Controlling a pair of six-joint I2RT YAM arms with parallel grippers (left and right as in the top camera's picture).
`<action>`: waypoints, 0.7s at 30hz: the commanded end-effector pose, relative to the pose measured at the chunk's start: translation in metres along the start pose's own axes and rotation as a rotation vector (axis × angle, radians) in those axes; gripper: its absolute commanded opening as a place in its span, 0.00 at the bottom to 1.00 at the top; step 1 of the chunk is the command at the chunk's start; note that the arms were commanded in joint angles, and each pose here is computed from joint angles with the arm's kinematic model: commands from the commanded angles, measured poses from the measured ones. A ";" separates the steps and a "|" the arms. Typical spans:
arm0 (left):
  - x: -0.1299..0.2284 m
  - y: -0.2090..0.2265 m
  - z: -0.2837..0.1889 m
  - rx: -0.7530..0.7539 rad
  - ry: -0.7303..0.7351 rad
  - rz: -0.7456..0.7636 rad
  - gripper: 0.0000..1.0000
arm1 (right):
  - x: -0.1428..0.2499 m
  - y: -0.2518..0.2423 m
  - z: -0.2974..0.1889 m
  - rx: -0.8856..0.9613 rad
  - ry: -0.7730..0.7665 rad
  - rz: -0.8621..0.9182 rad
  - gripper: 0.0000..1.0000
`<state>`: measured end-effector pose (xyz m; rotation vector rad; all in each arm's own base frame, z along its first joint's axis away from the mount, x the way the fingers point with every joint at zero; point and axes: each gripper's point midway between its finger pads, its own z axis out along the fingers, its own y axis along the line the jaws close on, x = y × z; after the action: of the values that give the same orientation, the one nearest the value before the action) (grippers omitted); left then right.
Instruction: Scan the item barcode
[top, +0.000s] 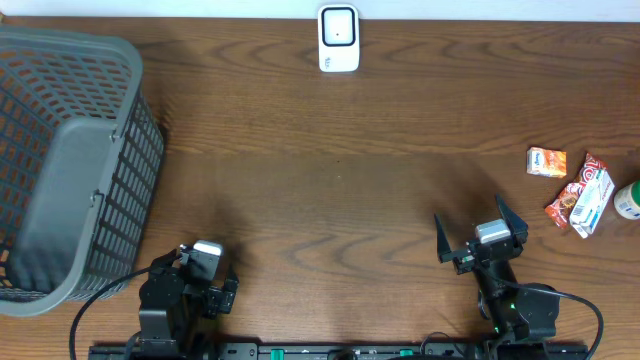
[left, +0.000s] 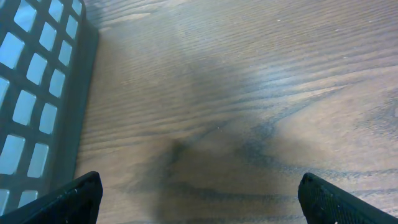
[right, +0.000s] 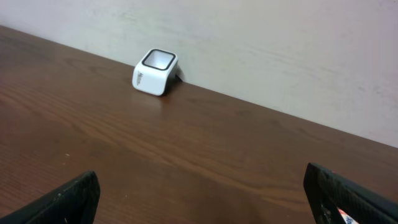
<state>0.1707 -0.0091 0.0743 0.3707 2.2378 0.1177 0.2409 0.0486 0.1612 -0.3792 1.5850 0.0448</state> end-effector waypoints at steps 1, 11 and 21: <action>0.021 -0.006 0.008 0.022 0.067 -0.001 0.98 | 0.000 -0.001 -0.001 0.003 -0.004 0.015 0.99; -0.055 0.003 0.001 0.001 -0.250 0.008 0.98 | 0.000 -0.001 -0.001 0.003 -0.004 0.015 0.99; -0.149 0.028 -0.045 -0.118 -0.698 0.029 0.98 | 0.000 -0.001 -0.001 0.003 -0.004 0.015 0.99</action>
<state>0.2312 -0.0247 0.2196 0.3125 1.5477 0.1168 0.2410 0.0479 0.1611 -0.3767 1.5852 0.0430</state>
